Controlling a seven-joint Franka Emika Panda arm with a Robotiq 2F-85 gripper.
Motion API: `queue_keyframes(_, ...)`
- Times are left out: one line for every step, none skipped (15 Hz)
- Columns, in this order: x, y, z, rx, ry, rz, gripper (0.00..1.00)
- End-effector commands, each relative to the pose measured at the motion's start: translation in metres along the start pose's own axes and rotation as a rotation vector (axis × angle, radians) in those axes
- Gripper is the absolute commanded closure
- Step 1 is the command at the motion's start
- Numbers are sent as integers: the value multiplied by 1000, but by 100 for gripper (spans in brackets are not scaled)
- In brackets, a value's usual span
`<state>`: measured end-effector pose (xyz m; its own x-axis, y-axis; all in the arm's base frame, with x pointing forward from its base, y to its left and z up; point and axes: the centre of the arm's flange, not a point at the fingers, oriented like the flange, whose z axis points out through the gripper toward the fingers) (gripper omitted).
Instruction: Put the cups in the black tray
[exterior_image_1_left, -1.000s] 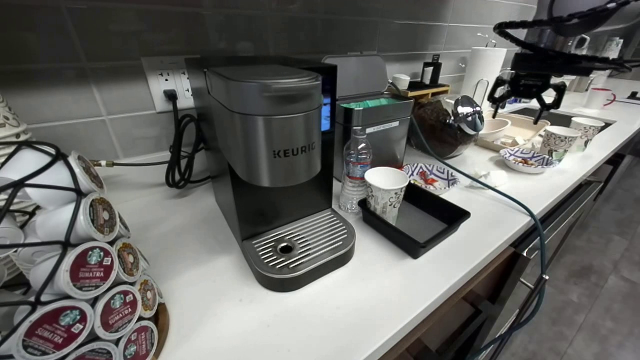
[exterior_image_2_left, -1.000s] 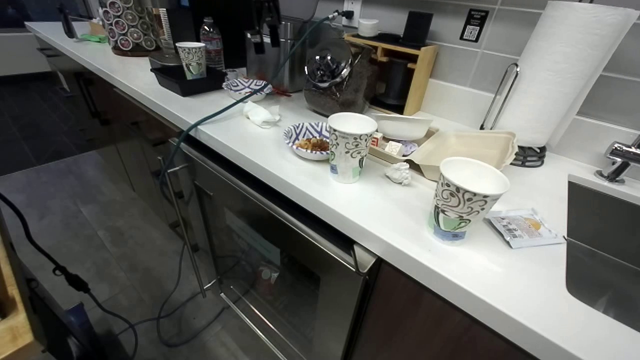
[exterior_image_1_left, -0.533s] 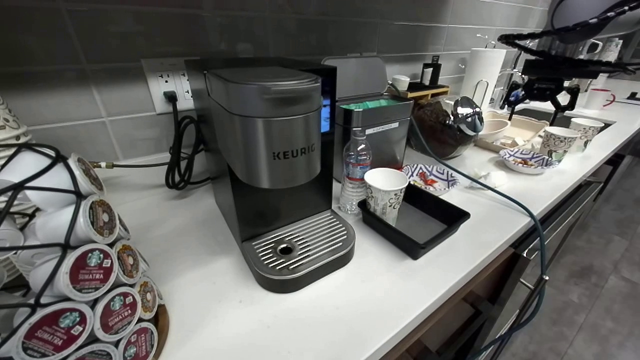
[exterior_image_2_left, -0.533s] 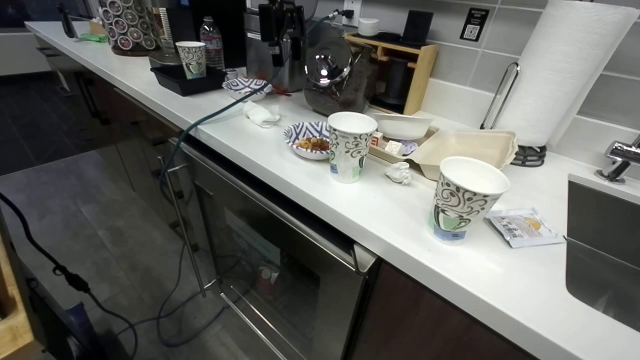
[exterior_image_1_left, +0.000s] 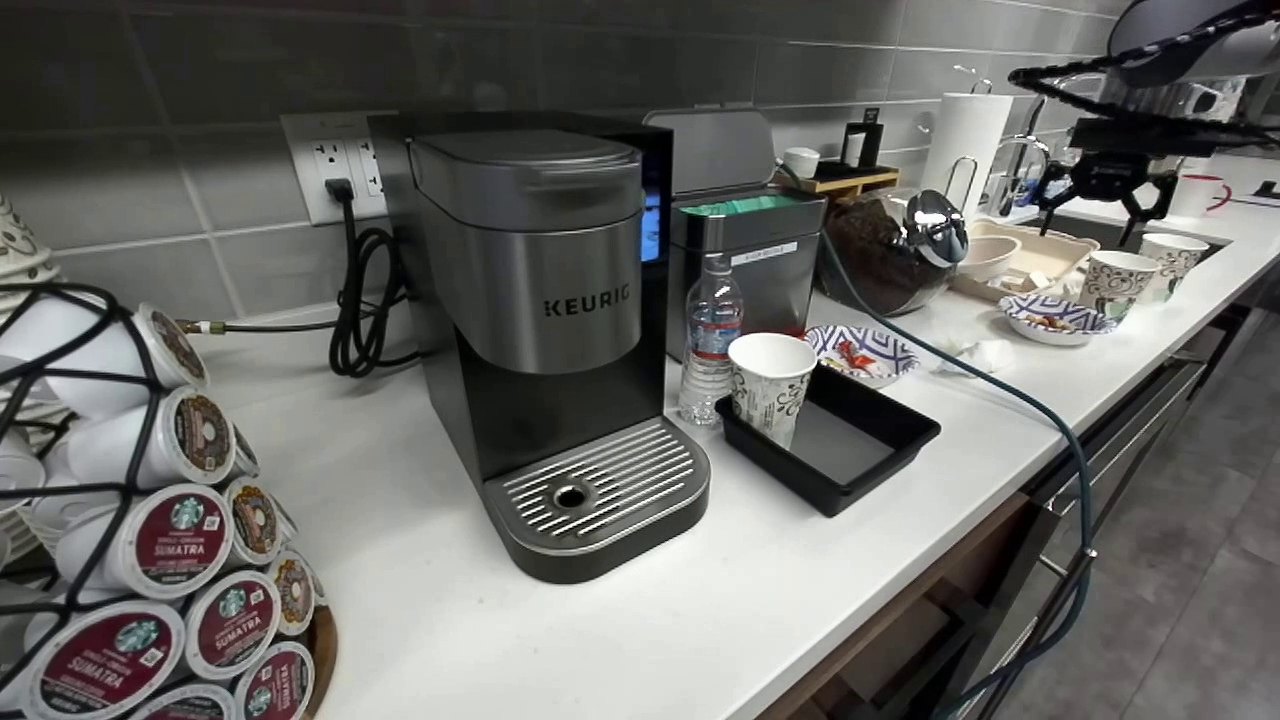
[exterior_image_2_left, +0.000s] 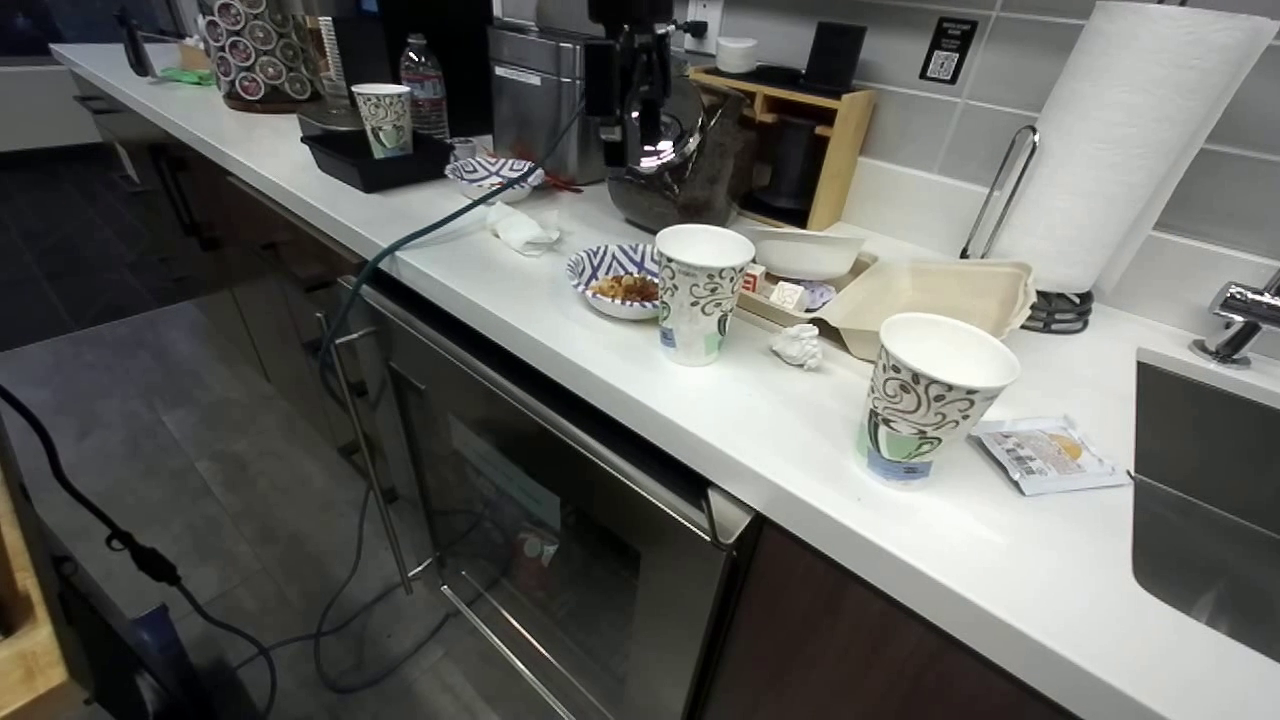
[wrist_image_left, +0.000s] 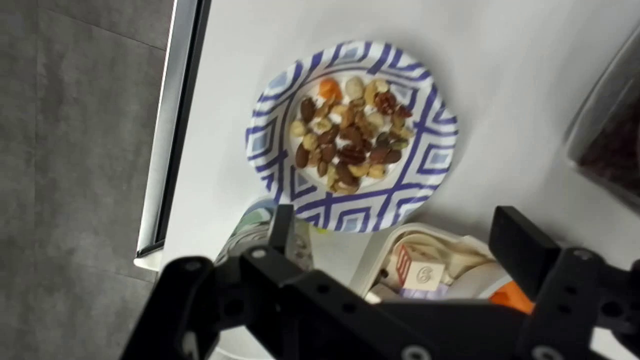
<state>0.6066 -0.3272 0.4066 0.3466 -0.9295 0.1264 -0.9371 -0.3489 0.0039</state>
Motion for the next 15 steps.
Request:
queue_keyframes(84, 18, 17, -26, -37, 20, 0)
queue_keyframes(100, 31, 21, -34, -49, 13, 0)
queue_keyframes(111, 43, 24, -40, -59, -2, 0)
queue_keyframes(119, 53, 27, -37, -71, -27, 0)
queue_keyframes(126, 63, 27, -8, -85, -71, 0)
queue_keyframes(133, 68, 29, 18, -97, -101, 0)
queue_keyframes(142, 75, 31, 44, -106, -131, 0)
queue_keyframes(151, 80, 33, 67, -122, -166, 0)
queue_keyframes(159, 87, 38, 90, -137, -199, 0)
queue_keyframes(165, 93, 41, 117, -164, -239, 0)
queue_keyframes(168, 92, 43, 124, -203, -216, 0)
queue_keyframes(136, 102, 38, 90, -138, -193, 0)
queue_keyframes(140, 106, 40, 101, -162, -199, 0)
queue_keyframes(144, 108, 43, 108, -172, -200, 0)
queue_keyframes(135, 104, 39, 126, -139, -198, 0)
